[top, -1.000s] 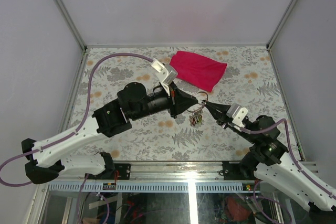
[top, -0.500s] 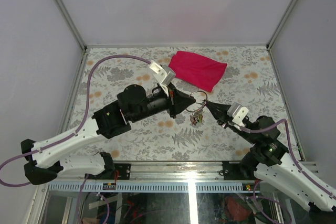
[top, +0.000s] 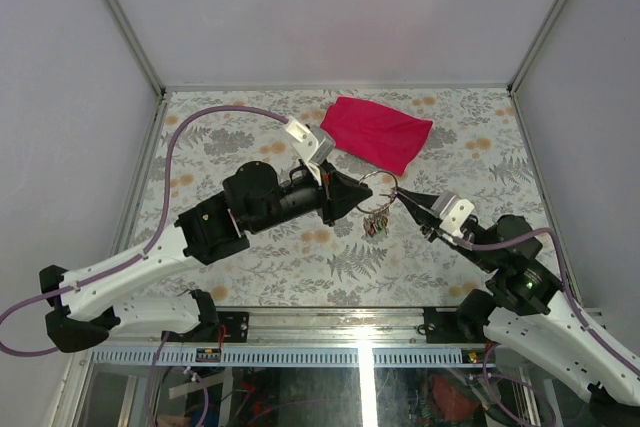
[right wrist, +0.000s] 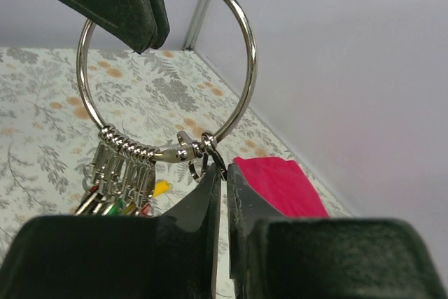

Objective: Put the keys on the keyring

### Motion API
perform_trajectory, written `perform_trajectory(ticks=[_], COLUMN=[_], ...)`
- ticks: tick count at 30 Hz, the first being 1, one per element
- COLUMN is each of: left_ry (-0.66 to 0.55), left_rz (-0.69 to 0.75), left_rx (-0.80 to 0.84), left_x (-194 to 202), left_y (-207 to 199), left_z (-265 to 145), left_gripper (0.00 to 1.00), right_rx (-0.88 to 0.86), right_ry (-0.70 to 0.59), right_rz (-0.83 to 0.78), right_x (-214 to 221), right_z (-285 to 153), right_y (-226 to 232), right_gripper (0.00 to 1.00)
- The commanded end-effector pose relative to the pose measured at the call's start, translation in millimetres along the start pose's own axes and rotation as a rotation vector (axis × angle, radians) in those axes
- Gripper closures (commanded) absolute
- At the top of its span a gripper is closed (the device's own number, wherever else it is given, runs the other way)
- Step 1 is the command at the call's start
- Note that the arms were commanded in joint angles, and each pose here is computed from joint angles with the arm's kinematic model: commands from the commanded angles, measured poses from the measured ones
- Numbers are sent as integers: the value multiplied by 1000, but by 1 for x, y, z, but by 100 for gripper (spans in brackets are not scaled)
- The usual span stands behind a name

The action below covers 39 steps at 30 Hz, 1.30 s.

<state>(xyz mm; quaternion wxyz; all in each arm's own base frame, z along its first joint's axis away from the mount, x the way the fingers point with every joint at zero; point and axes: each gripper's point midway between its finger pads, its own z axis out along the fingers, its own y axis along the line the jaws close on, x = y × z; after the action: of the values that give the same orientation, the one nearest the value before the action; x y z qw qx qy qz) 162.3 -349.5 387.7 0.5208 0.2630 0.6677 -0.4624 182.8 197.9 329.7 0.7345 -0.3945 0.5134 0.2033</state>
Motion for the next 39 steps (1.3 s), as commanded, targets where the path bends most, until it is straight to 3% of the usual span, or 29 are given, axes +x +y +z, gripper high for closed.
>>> perform_trajectory(ticks=[1, 8, 12, 19, 29, 36, 39], left_ry=[-66, -76, -90, -68, -18, 25, 43], left_rz=[49, 61, 66, 67, 76, 53, 32], left_rx=[47, 4, -37, -60, -62, -12, 30], left_x=[-21, -19, -19, -9, 12, 32, 41], left_y=[-10, 0, 8, 14, 20, 15, 9], left_z=[-13, -20, -28, -32, -23, -5, 6], left_gripper=[85, 65, 54, 52, 51, 40, 37], right_rx=[16, -73, -122, -176, -227, -270, -261], right_ry=[14, 132, 209, 344, 543, 753, 788], right_rz=[-140, -302, -289, -168, 131, 326, 375], right_x=[-24, -26, -17, -4, 9, 21, 24], right_z=[-7, -17, -22, -25, -33, -43, -44], right_y=[-18, -21, -16, -7, 16, 36, 39], right_gripper=[100, 100, 100, 100, 100, 100, 100])
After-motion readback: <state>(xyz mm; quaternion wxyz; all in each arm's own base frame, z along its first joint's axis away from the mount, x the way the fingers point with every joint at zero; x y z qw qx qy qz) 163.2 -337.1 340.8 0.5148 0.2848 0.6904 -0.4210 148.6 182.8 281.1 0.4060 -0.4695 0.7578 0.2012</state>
